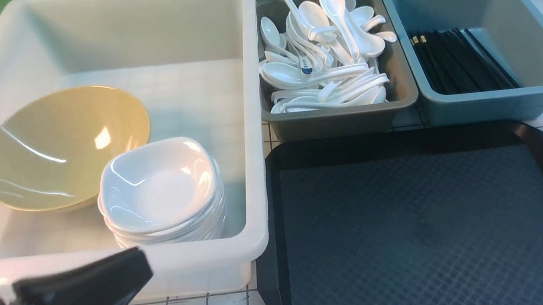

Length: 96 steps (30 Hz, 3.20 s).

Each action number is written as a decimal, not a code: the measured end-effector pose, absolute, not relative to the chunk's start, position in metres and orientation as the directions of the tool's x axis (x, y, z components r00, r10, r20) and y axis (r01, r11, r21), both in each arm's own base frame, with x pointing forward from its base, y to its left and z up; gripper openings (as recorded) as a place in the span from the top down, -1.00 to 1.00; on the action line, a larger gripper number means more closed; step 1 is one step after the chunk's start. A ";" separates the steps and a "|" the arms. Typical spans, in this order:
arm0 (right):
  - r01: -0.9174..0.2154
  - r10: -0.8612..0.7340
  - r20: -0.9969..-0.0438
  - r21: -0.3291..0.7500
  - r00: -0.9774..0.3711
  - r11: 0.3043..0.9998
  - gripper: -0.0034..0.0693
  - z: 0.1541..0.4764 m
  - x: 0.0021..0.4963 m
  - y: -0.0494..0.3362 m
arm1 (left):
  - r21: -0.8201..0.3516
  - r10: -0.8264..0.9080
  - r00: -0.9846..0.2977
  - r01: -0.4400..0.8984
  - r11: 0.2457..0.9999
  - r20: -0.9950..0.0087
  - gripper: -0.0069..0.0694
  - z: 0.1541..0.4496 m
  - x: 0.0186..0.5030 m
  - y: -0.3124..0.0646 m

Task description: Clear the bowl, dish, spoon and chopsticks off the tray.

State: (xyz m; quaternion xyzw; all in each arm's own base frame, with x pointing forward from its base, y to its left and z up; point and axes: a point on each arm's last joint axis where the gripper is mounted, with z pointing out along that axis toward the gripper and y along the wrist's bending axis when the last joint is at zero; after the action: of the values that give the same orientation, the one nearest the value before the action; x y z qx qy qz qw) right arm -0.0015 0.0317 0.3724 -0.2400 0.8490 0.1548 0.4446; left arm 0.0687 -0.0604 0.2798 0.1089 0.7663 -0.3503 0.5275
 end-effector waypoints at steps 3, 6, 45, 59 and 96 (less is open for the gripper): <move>-0.522 -0.237 -0.846 0.056 -0.477 0.851 0.75 0.362 0.001 0.031 | -0.417 -0.235 -0.377 0.529 0.739 -0.896 0.82 0.265 0.063 -0.054; -0.481 -0.181 -0.875 0.065 -0.449 0.875 0.74 0.352 0.015 0.031 | -0.401 -0.249 -0.337 0.527 0.750 -0.908 0.82 0.256 0.060 -0.050; -0.199 -0.046 -0.936 0.026 -0.349 0.980 0.85 0.173 0.048 0.015 | -0.448 -0.015 -0.591 0.595 0.667 -0.807 0.82 0.214 0.038 -0.062; -0.198 -0.044 -0.940 0.025 -0.338 0.980 0.84 0.174 0.048 0.015 | -0.480 -0.030 -0.609 0.592 0.647 -0.793 0.82 0.215 0.037 -0.063; -0.197 -0.044 -0.941 0.025 -0.337 0.980 0.78 0.174 0.049 0.015 | -0.402 -0.388 -0.187 0.045 0.914 -0.902 0.82 0.203 0.051 -0.011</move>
State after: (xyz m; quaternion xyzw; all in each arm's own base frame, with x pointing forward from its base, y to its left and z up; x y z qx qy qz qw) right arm 0.0485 0.0145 0.1740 -0.0738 0.8148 0.0671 0.5710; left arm 0.0515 -0.0112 0.2026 -0.1143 0.7509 -0.1726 0.6271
